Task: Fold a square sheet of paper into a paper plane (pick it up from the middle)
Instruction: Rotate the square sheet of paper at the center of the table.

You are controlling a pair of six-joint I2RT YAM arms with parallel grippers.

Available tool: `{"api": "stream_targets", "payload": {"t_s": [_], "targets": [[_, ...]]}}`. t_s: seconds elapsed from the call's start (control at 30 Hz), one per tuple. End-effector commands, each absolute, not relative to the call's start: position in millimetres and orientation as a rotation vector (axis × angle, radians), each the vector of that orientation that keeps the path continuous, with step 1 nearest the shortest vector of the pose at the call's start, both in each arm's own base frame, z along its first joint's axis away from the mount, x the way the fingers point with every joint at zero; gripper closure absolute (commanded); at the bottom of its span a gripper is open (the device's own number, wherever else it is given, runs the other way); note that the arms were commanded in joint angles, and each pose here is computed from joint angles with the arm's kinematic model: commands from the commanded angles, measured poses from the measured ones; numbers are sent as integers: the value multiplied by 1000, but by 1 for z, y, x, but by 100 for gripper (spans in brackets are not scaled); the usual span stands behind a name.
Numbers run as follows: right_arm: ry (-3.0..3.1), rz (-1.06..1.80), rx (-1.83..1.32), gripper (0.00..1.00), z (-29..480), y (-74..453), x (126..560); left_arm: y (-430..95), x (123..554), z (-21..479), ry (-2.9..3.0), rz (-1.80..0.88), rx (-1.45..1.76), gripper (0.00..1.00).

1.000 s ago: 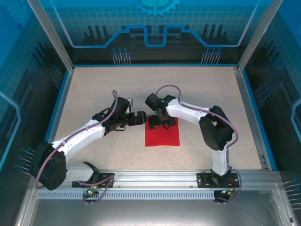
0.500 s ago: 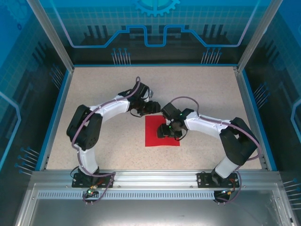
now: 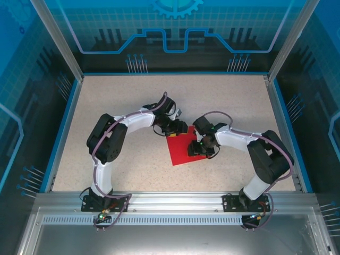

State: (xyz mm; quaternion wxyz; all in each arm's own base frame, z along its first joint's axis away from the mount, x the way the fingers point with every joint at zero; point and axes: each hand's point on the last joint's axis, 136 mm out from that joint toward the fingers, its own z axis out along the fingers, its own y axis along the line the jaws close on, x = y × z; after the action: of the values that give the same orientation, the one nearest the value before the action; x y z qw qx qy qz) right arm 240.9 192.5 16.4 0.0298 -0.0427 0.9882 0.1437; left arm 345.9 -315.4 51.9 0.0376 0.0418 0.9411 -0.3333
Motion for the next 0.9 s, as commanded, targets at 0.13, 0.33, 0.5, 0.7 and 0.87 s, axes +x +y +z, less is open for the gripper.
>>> {"api": "stream_targets", "payload": {"t_s": [0.13,0.33,0.5,0.7,0.87], "targets": [[3103,343,-97,42,20,153,265,-309,306,26,2995,-961,81,42],[3121,314,-18,43,12,148,292,-312,283,15,3017,-937,48,42],[3062,375,7,44,24,160,311,-321,263,20,3007,-924,45,41],[3102,260,-67,46,20,162,326,-332,245,26,2972,-955,-37,40],[3046,238,-58,43,49,164,326,-327,248,68,2824,-1009,-43,39]]}}
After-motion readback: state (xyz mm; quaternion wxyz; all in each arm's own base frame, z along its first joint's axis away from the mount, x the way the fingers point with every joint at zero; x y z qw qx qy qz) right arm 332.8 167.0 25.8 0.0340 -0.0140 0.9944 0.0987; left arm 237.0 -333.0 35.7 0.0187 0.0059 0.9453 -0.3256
